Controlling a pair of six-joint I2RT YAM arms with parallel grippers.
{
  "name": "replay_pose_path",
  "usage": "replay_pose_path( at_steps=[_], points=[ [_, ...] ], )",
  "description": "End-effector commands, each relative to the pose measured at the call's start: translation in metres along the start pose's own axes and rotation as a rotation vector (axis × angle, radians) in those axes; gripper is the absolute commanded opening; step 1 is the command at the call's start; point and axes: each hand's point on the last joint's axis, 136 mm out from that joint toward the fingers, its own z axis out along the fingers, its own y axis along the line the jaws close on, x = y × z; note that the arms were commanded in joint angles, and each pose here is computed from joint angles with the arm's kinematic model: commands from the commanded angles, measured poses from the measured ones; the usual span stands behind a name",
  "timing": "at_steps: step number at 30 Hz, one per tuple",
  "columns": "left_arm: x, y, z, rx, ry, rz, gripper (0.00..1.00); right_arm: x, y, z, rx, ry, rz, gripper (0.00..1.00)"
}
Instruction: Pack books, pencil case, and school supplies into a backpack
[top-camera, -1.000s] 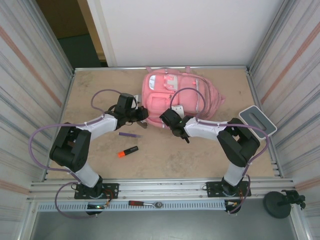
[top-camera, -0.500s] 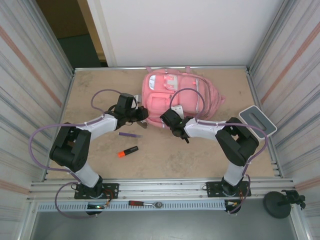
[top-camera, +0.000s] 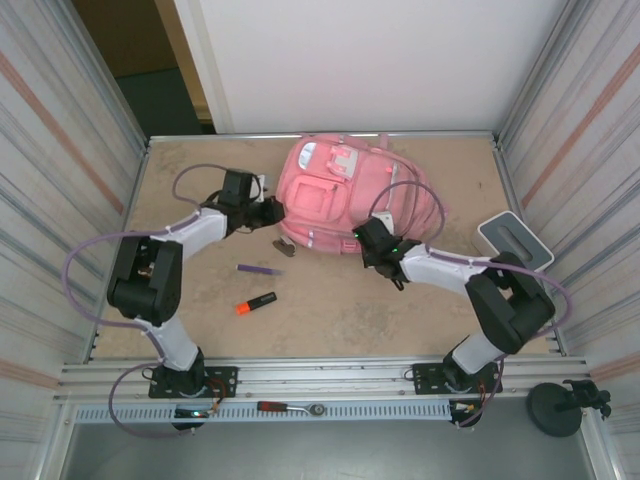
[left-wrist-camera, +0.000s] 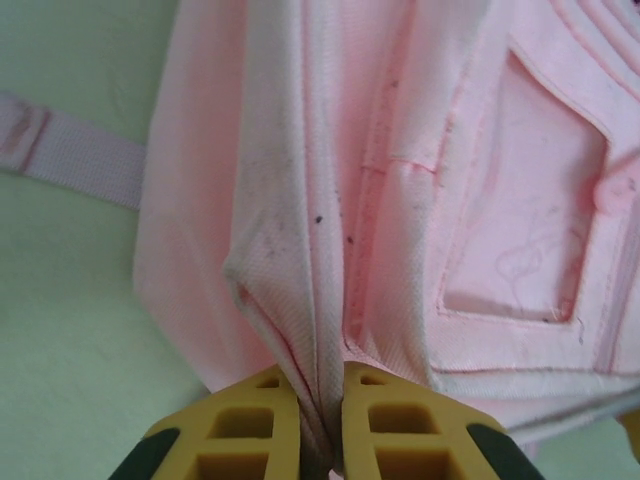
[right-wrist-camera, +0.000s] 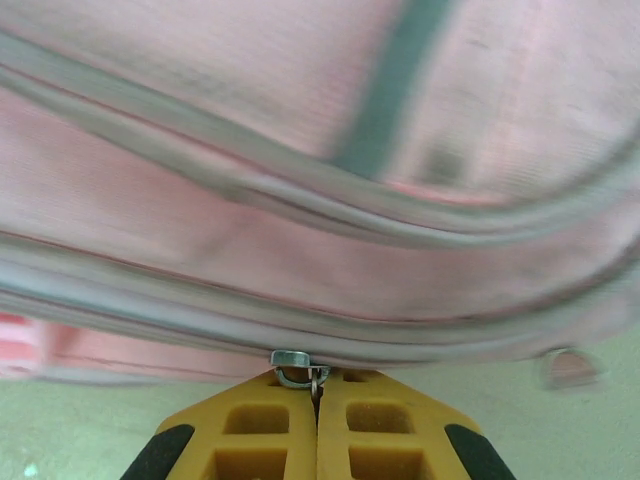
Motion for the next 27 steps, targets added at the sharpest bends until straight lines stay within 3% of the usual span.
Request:
replay_pose_path(
  at_steps=[1,3,7,9,11,14,18,27],
  points=[
    [-0.035,0.026,0.001,-0.054,-0.046,0.027,0.0,0.004,0.001,-0.006,-0.114,0.027,0.03,0.0],
    [-0.043,0.032,0.003,-0.061,-0.035,0.02,0.01,-0.001,0.013,-0.012,-0.2,0.016,0.049,0.0],
    [-0.046,0.026,-0.012,-0.061,-0.065,0.001,0.49,-0.011,0.03,-0.023,-0.304,0.003,0.109,0.0],
    [-0.037,0.02,-0.026,-0.051,-0.093,-0.027,0.65,-0.015,0.036,-0.028,-0.341,0.001,0.143,0.0],
    [-0.02,0.009,-0.04,-0.034,-0.114,-0.049,0.74,-0.018,0.04,-0.031,-0.36,-0.003,0.171,0.0],
    [0.017,-0.02,-0.048,0.016,-0.105,-0.065,0.81,-0.024,0.047,-0.038,-0.386,-0.02,0.195,0.0],
    [0.065,-0.075,-0.033,0.119,-0.046,-0.065,0.83,-0.033,0.062,-0.05,-0.437,-0.061,0.202,0.0],
    [0.076,-0.131,0.011,0.14,0.013,0.043,0.79,-0.029,0.084,-0.062,-0.512,-0.084,0.167,0.0]
  ],
)
